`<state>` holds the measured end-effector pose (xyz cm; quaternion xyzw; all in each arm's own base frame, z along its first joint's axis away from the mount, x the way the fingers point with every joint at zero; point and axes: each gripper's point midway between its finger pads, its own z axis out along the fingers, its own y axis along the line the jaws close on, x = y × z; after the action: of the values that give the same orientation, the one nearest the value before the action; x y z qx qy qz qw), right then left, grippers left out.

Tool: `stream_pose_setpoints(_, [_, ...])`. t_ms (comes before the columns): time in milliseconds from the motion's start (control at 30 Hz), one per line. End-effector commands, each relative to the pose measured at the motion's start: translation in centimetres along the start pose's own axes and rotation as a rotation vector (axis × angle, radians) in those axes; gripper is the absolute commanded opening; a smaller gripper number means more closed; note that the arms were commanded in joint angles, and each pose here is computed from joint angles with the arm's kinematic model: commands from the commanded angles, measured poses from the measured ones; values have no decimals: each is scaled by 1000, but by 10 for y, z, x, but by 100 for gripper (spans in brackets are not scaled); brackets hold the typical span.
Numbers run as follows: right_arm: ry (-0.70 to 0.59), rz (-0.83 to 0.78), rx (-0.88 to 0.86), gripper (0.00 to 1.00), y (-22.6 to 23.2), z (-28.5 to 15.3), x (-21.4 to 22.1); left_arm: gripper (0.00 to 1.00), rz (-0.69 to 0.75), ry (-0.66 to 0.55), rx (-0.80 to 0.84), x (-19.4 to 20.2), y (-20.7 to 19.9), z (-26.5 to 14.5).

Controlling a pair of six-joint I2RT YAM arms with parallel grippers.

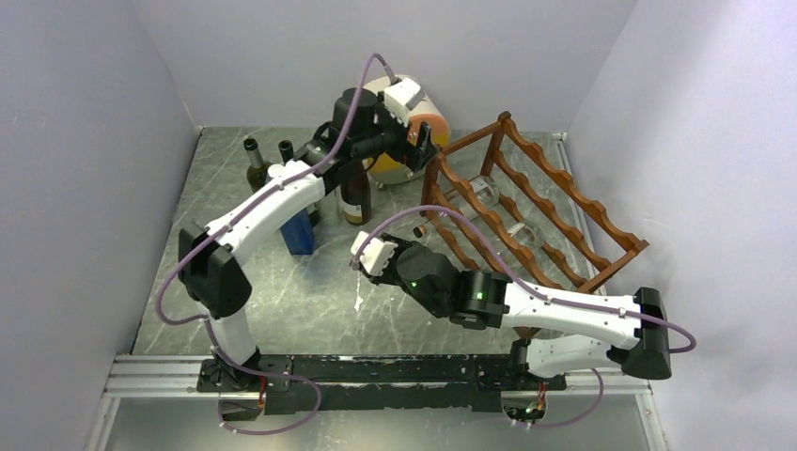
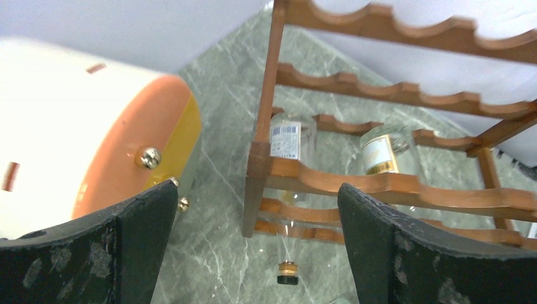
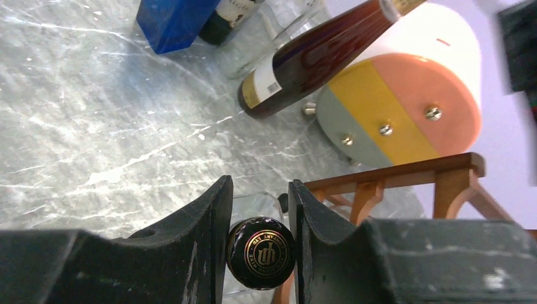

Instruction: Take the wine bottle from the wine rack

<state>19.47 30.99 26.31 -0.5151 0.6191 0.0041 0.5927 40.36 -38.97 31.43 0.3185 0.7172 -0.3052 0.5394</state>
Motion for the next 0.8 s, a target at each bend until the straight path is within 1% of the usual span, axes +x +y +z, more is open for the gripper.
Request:
stream_pose_setpoints(0, [-125, 120, -11, 0, -14, -6, -21, 100, 41, -146, 40, -79, -20, -50])
stream_pose_setpoints(133, [-139, 180, -18, 0, -21, -1, -19, 100, 61, -198, 48, -112, -31, -84])
stream_pose_setpoints(200, [-156, 213, -26, 0, -23, 2, -22, 100, 74, -221, 25, -125, -32, -106])
stream_pose_setpoints(300, [-181, 263, -37, 0, -27, 10, -29, 99, 102, -267, -71, -146, -23, -145])
stream_pose_setpoints(367, [-175, 285, -47, 0, -26, 20, -29, 99, 113, -300, -162, -157, -14, -176])
stream_pose_setpoints(433, [-208, 318, -38, 0, -38, 25, -44, 99, 110, -339, -240, -165, -7, -209])
stream_pose_setpoints(567, [-238, 344, -57, 0, -46, 42, -61, 99, 87, -419, -318, -167, -9, -276])
stream_pose_setpoints(633, [-260, 349, -66, 0, -52, 52, -72, 99, 65, -444, -344, -160, -10, -298])
stream_pose_setpoints(767, [-284, 368, -85, 0, -57, 73, -82, 99, 27, -449, -372, -137, -11, -327])
